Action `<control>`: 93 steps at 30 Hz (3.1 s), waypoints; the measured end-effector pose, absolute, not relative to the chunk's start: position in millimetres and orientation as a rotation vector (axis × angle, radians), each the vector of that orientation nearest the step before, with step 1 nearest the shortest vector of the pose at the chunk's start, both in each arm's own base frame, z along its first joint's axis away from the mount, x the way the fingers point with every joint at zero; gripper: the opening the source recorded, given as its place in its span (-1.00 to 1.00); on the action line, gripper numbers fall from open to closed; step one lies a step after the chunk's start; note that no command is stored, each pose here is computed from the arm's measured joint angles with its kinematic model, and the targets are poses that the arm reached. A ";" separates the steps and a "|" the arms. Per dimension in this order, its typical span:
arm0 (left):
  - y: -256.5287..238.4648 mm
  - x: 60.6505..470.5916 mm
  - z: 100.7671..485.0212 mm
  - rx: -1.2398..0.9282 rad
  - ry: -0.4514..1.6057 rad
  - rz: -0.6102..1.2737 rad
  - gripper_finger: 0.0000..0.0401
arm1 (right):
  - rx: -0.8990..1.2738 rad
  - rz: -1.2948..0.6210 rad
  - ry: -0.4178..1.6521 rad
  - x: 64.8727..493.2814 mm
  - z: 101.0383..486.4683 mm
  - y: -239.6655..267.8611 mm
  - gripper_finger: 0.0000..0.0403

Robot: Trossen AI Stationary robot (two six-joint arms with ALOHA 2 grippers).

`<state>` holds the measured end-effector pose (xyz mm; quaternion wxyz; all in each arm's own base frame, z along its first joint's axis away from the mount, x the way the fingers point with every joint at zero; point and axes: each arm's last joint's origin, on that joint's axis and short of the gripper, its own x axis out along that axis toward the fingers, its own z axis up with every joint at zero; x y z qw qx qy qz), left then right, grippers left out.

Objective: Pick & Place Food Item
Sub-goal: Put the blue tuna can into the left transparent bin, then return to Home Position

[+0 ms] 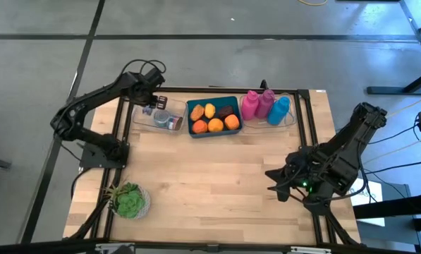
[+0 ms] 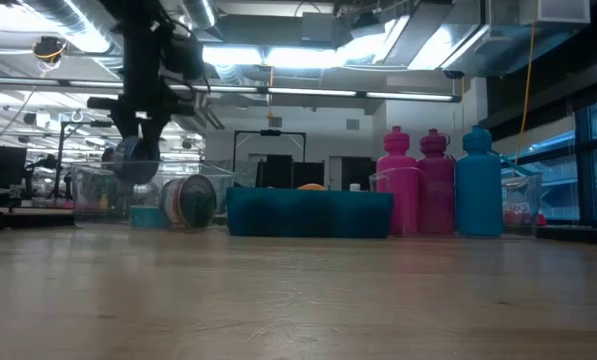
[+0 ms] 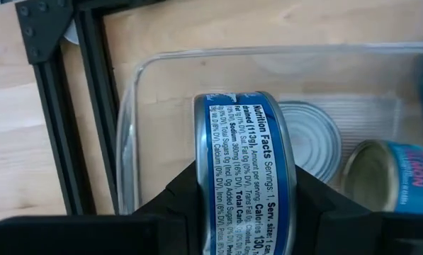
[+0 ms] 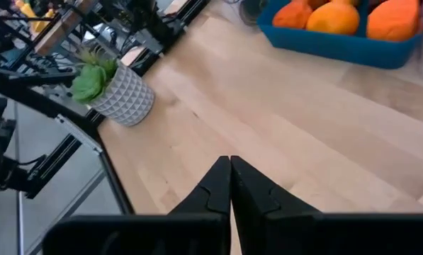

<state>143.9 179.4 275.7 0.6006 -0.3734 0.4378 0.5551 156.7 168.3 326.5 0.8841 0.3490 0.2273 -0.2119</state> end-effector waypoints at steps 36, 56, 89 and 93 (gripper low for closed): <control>211.3 161.9 216.6 -0.974 1.288 1.248 -0.41 | 0.588 -0.463 0.494 122.7 338.1 138.8 -0.97; 208.8 160.9 216.3 -1.130 1.269 1.178 0.27 | 0.587 -0.460 0.494 122.3 338.6 138.4 -0.97; 58.0 217.6 379.6 -0.337 0.473 0.482 0.27 | 0.489 -0.214 0.444 120.7 364.7 136.8 -0.97; 14.3 228.3 379.6 -0.236 0.248 0.344 0.27 | 0.473 -0.182 0.403 121.3 375.3 126.7 -0.98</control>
